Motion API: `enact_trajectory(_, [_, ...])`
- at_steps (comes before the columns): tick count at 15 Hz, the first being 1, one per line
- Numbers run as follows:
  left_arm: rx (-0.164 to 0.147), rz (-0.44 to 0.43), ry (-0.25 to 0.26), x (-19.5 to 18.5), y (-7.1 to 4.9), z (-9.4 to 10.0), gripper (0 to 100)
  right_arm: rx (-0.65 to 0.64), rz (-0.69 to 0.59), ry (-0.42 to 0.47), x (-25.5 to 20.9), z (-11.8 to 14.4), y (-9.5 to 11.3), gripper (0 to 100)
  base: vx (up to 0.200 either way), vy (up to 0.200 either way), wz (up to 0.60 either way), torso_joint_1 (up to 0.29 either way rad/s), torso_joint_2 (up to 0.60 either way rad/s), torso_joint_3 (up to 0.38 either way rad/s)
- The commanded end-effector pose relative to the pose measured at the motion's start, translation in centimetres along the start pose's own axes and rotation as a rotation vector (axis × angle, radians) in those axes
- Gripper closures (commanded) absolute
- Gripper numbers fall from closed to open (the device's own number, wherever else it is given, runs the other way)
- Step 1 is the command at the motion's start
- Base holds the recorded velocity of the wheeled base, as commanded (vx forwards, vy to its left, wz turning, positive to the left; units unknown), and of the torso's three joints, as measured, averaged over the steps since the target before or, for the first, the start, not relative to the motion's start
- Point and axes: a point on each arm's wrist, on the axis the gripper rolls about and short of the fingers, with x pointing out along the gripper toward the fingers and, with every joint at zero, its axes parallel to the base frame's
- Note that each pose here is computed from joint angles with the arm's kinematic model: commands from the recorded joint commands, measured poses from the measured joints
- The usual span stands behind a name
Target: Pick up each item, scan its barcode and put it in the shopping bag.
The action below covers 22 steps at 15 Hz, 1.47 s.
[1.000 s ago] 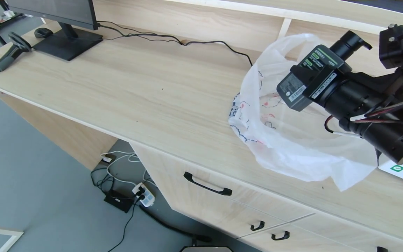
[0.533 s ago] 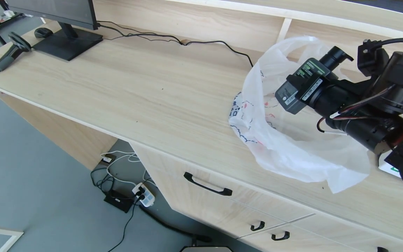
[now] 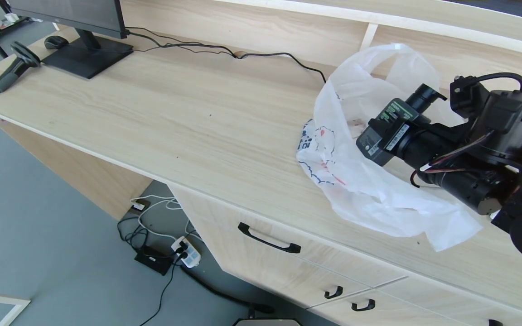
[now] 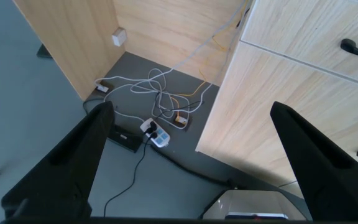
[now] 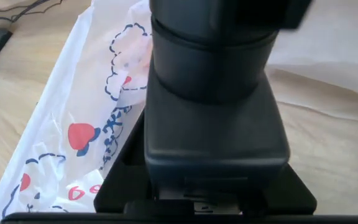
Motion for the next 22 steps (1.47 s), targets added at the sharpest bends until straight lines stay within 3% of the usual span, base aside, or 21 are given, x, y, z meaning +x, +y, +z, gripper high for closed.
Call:
enact_trajectory(1, [-0.001, 0.001, 0.001, 0.0, 0.0, 0.0, 0, -0.021, -0.007, 0.02, -0.3, -0.7, -0.4, 0, 0.0, 0.0, 0.0, 0.0, 0.0, 0.0])
enact_trajectory(7, [-0.001, 0.001, 0.001, 0.0, 0.0, 0.0, 0, -0.058, 0.007, -0.003, -0.3, -0.6, -0.3, 0, 0.0, 0.0, 0.0, 0.0, 0.0, 0.0])
enact_trajectory(12, [-0.001, 0.001, 0.001, 0.0, 0.0, 0.0, 0, -0.138, -0.018, -0.141, 1.6, 1.8, -1.7, 0, 0.0, 0.0, 0.0, 0.0, 0.0, 0.0])
enact_trajectory(22, [0.001, 0.001, 0.001, 0.0, 0.0, 0.0, 0, -0.189, 0.044, -0.324, 3.1, 6.9, -0.4, 0, 0.0, 0.0, 0.0, 0.0, 0.0, 0.0])
